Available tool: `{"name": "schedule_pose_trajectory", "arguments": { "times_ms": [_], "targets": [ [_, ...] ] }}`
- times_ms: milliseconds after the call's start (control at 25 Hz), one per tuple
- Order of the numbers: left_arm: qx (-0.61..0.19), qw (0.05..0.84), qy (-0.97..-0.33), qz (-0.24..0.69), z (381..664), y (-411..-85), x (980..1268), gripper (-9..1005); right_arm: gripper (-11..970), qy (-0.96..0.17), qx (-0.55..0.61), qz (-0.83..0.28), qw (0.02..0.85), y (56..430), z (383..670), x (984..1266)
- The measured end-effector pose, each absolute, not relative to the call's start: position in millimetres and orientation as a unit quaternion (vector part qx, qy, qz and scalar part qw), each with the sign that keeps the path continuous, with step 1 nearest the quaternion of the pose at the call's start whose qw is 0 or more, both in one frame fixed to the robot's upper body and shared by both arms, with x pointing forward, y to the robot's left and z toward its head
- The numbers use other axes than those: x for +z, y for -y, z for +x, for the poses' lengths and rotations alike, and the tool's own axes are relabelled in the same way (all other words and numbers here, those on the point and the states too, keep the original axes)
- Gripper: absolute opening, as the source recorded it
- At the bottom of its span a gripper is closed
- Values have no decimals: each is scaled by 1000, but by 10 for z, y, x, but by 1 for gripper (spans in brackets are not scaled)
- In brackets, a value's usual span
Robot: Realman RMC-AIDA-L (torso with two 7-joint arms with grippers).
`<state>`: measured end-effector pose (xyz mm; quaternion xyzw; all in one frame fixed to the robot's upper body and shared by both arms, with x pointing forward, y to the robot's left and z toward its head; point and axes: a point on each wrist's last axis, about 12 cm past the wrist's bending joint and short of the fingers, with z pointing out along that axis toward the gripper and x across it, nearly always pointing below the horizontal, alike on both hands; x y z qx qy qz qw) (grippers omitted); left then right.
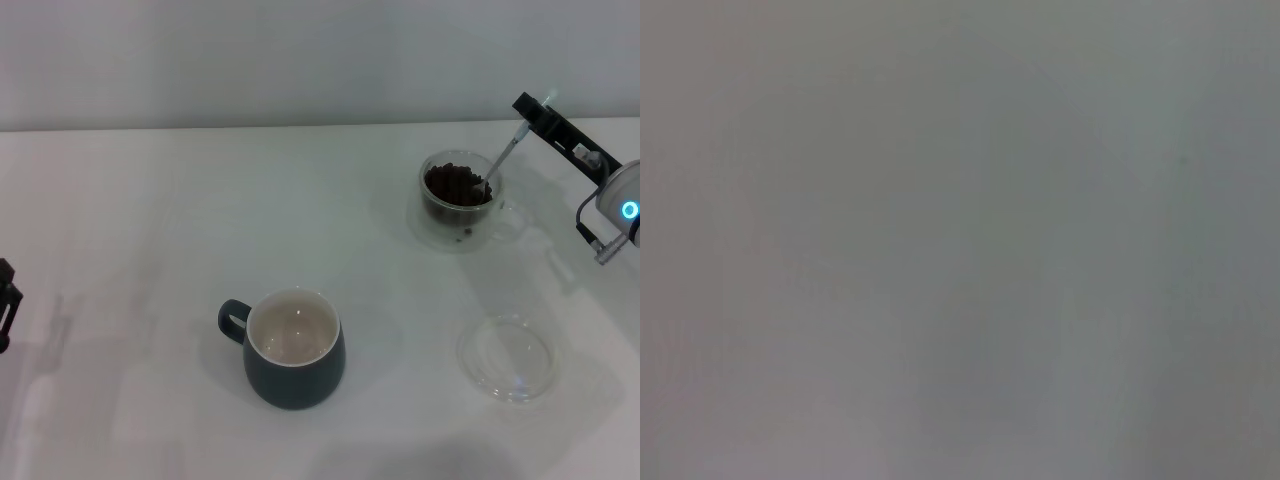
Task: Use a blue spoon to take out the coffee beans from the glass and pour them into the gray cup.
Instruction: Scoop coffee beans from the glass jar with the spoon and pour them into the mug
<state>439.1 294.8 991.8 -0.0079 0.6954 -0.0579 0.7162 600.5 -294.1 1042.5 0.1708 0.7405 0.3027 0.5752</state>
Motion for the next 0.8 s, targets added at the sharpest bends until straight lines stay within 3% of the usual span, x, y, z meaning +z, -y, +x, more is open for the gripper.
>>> {"name": "schedule_pose_trajectory", "arguments": {
  "times_ms": [800],
  "targets": [
    [-37,717,-696,-6,4399,-3061,9923,742,148,-712,351,297,531,3049,5948,10344]
  ]
}}
